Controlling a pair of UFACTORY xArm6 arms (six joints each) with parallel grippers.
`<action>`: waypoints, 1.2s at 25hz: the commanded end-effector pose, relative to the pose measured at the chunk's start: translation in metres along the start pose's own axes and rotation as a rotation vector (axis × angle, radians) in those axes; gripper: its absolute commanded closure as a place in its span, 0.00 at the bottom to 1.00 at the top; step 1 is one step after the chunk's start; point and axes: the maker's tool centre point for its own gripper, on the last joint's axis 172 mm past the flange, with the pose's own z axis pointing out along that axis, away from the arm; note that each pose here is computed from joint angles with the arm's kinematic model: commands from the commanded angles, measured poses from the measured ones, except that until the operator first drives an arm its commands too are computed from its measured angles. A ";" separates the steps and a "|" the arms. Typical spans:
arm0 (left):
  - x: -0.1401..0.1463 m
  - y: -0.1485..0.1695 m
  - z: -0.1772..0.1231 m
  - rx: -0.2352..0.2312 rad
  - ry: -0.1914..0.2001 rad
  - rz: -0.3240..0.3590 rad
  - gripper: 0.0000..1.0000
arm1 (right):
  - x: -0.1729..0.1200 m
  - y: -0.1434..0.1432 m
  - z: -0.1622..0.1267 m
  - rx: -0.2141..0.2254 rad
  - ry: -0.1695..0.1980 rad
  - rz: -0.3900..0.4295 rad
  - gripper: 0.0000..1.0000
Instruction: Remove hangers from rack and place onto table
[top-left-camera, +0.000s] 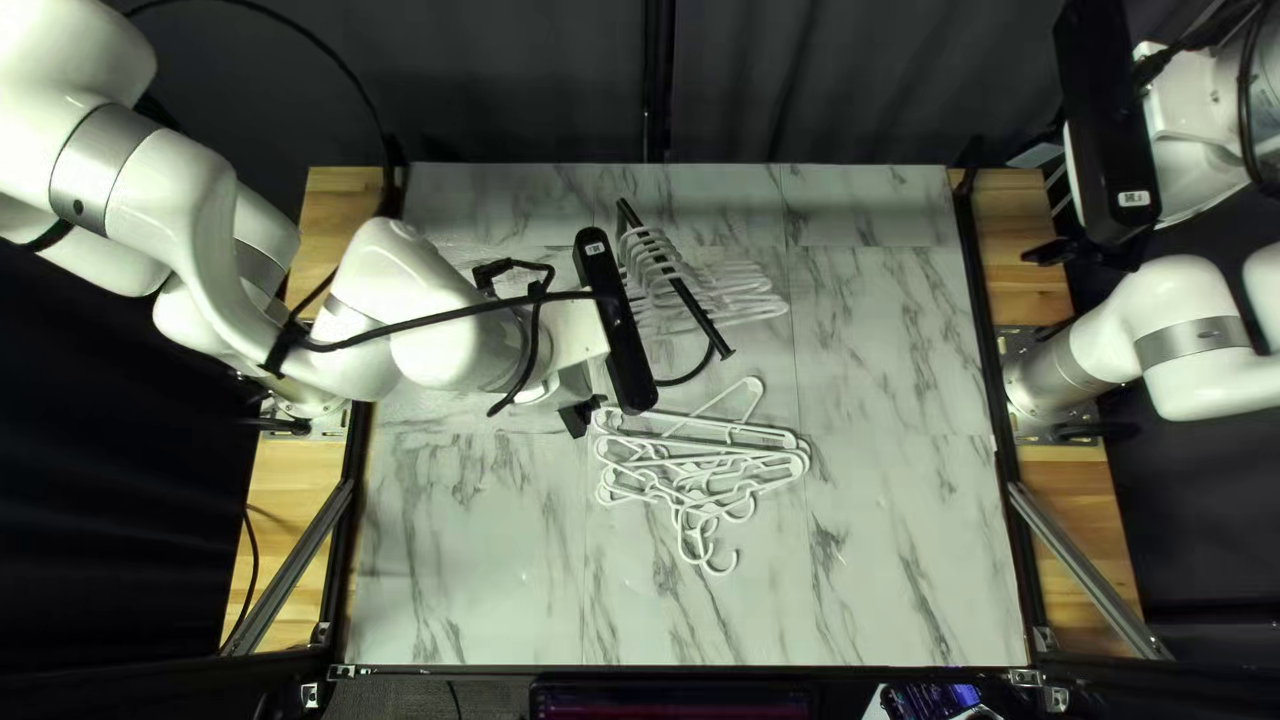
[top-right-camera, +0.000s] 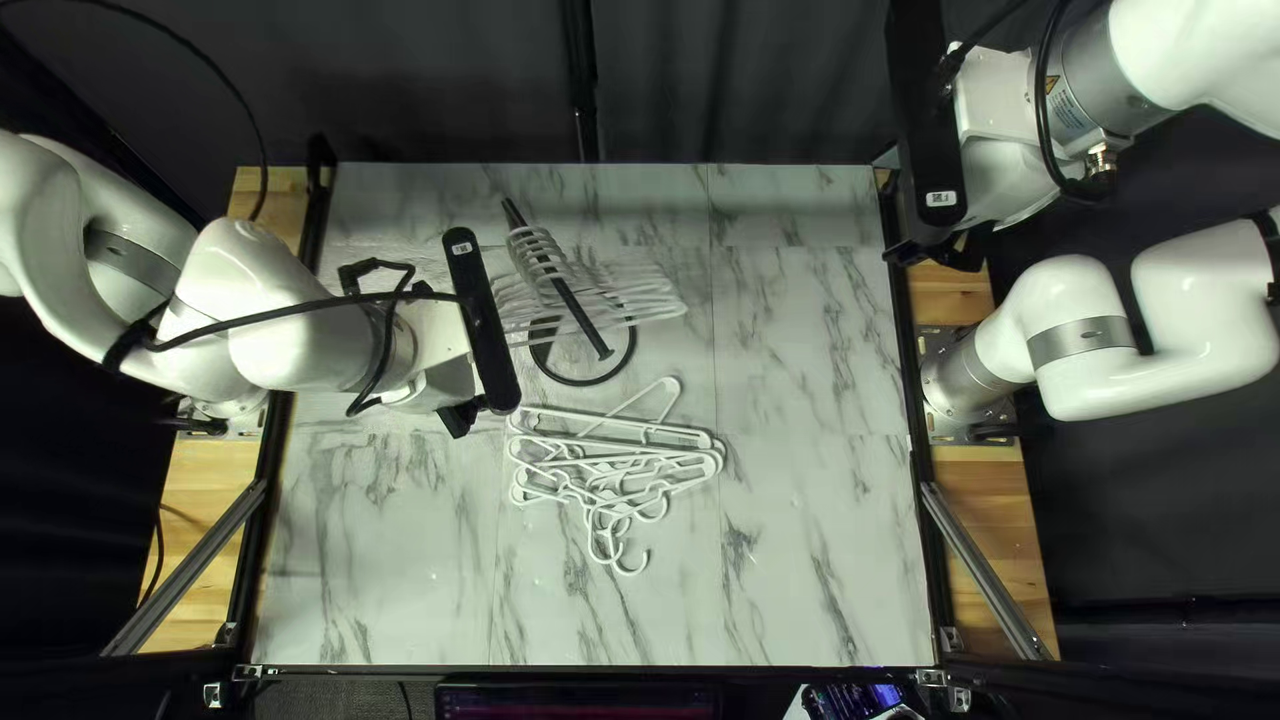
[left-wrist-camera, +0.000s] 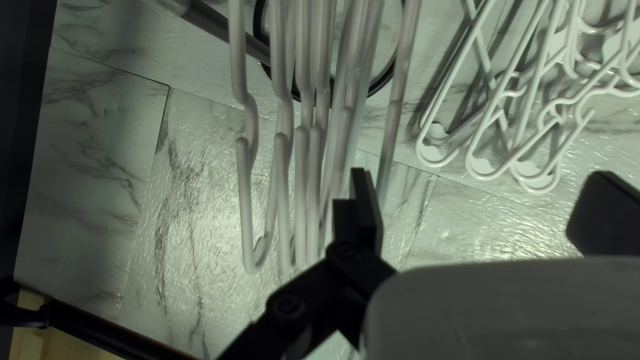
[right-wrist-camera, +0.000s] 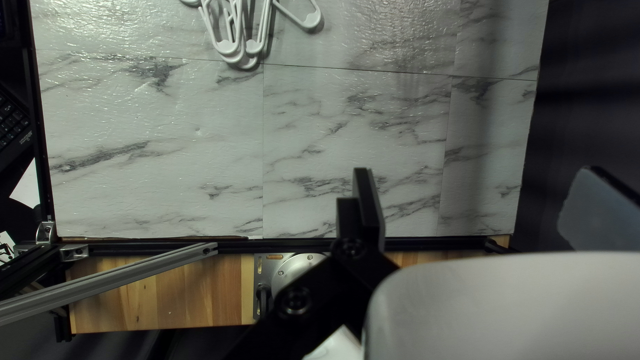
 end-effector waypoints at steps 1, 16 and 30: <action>-0.002 0.001 0.002 -0.005 -0.001 0.001 0.00 | 0.000 0.000 0.000 0.000 0.000 0.000 0.00; -0.001 -0.003 0.010 -0.019 -0.001 0.009 0.00 | 0.000 0.000 0.000 0.000 0.000 0.000 0.00; -0.007 -0.010 0.003 -0.068 -0.009 0.170 0.00 | 0.000 0.000 0.000 0.000 0.000 0.000 0.00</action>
